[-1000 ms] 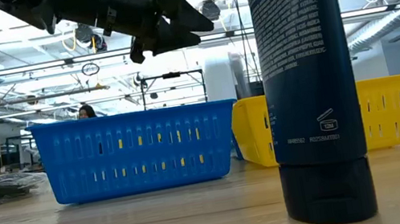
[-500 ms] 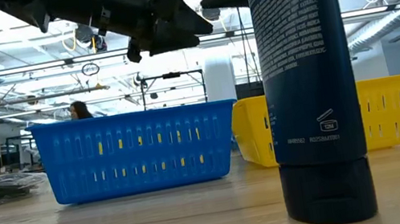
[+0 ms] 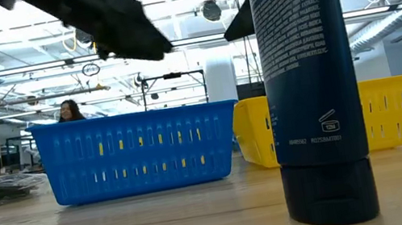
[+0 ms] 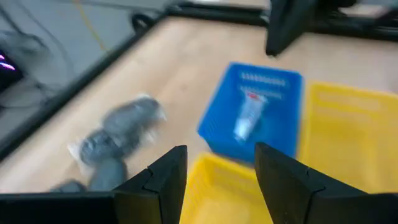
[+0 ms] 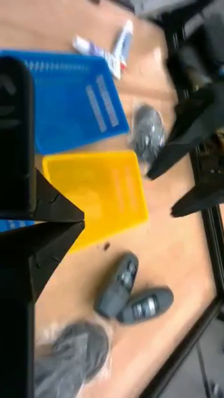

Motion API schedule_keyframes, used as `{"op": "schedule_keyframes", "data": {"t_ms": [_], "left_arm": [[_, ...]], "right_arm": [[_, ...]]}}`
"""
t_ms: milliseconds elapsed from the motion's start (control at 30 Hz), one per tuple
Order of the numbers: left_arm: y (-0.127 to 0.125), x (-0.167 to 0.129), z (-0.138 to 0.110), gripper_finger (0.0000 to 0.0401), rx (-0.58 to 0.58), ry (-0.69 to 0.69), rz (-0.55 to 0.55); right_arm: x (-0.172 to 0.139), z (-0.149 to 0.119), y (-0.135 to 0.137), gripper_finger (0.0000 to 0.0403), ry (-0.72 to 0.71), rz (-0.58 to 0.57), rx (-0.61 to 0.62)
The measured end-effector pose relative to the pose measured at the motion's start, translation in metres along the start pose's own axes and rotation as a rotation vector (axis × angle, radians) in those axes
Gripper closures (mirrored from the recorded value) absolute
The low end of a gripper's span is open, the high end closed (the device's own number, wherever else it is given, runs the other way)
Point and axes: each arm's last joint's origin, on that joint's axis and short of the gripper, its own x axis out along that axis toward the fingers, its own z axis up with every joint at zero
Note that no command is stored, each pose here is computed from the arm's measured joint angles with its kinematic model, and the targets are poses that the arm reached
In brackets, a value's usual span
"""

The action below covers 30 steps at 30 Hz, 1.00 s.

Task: Pick & Place Travel size toiletries
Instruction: Put the right toothpaste into the top right blue bin

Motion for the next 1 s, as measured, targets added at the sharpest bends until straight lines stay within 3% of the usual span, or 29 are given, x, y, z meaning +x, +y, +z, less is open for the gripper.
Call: {"op": "schedule_keyframes", "data": {"t_ms": [233,433,733,1000], "left_arm": [[-0.002,-0.045,-0.009,0.0215,0.049,0.224,-0.273],[-0.027,-0.063,-0.025,0.0215,0.041,0.377,-0.485],[-0.070,-0.074,-0.057,0.0215,0.005,0.481,-0.519],[-0.102,-0.065,-0.089,0.0215,0.004,0.551,-0.526]], "right_arm": [[-0.002,-0.003,0.011,0.0399,0.026,0.088,-0.024],[-0.003,-0.005,0.016,0.0399,0.030,0.106,-0.032],[-0.003,0.000,0.017,0.0399,-0.017,0.108,-0.028],[-0.003,0.000,0.017,0.0399,-0.023,0.109,-0.027]]}}
